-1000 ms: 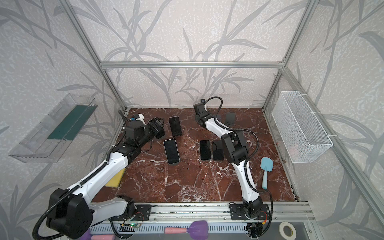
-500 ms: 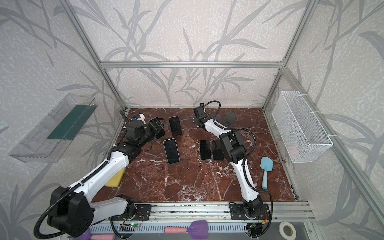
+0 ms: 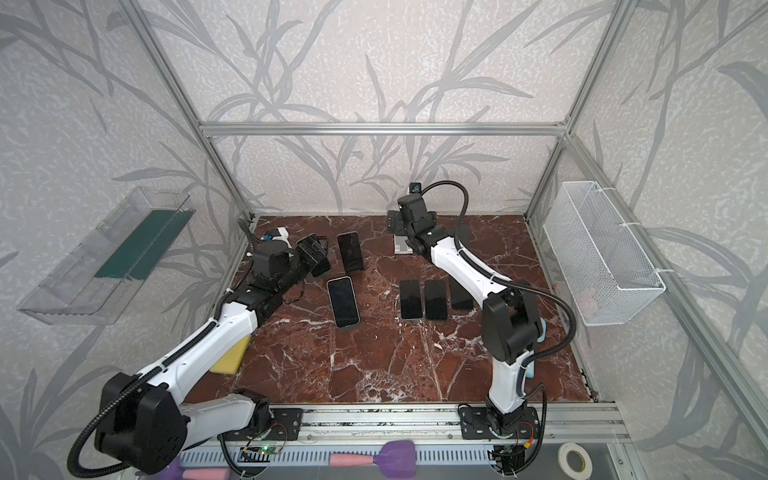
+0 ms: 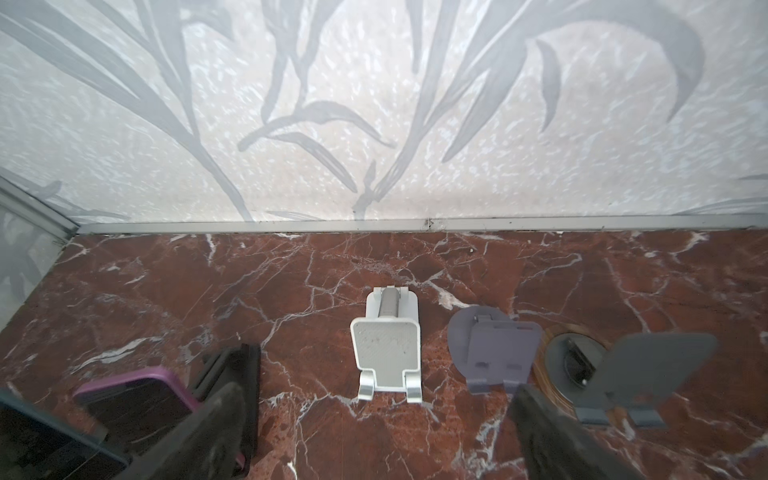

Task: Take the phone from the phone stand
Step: 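Draw the right gripper back nearer the robot over the lying phones, then swing the right gripper toward the white-framed phone on the nearest stand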

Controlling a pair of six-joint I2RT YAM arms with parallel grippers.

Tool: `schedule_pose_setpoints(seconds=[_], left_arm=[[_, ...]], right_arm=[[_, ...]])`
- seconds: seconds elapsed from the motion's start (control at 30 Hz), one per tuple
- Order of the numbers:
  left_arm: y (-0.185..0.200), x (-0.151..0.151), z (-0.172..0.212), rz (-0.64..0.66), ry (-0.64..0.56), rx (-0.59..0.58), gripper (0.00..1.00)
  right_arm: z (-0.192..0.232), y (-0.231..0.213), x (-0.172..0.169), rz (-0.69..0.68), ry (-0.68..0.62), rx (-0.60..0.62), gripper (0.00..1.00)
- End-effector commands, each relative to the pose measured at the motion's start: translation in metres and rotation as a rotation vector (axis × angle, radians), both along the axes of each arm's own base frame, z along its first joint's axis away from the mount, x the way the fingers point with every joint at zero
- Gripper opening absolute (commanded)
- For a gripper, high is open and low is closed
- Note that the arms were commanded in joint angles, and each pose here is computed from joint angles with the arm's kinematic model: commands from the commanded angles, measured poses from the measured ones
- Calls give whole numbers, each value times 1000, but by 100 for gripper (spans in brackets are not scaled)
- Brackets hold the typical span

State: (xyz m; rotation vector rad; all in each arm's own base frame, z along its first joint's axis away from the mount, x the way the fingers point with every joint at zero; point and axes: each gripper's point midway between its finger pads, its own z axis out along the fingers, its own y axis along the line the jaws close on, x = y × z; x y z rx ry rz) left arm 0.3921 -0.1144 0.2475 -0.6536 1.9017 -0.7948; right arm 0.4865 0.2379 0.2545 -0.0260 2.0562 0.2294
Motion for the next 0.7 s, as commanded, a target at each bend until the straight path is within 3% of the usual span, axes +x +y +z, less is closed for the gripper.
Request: schedule_pose_setpoints(seconds=[0.0,0.23,0.33,0.43,0.67], left_arm=[[12,-2,15,45,-39,23,95],[29,-13,20,130,-45,7,97],[51,-22,23,236,-85,7,97],[67,-31,29,314,-130,18,97],[86,-37,35,399,-150,79,98]], right_arm=[[-23,16,-47,55,31,-31,99],[-42,15,-136,78,37,29,99],[-40,27,-157,116,58,54,100],[-23,42,-173,139,11,-2,99],[-3,91,-197,225,-52,-11,99]])
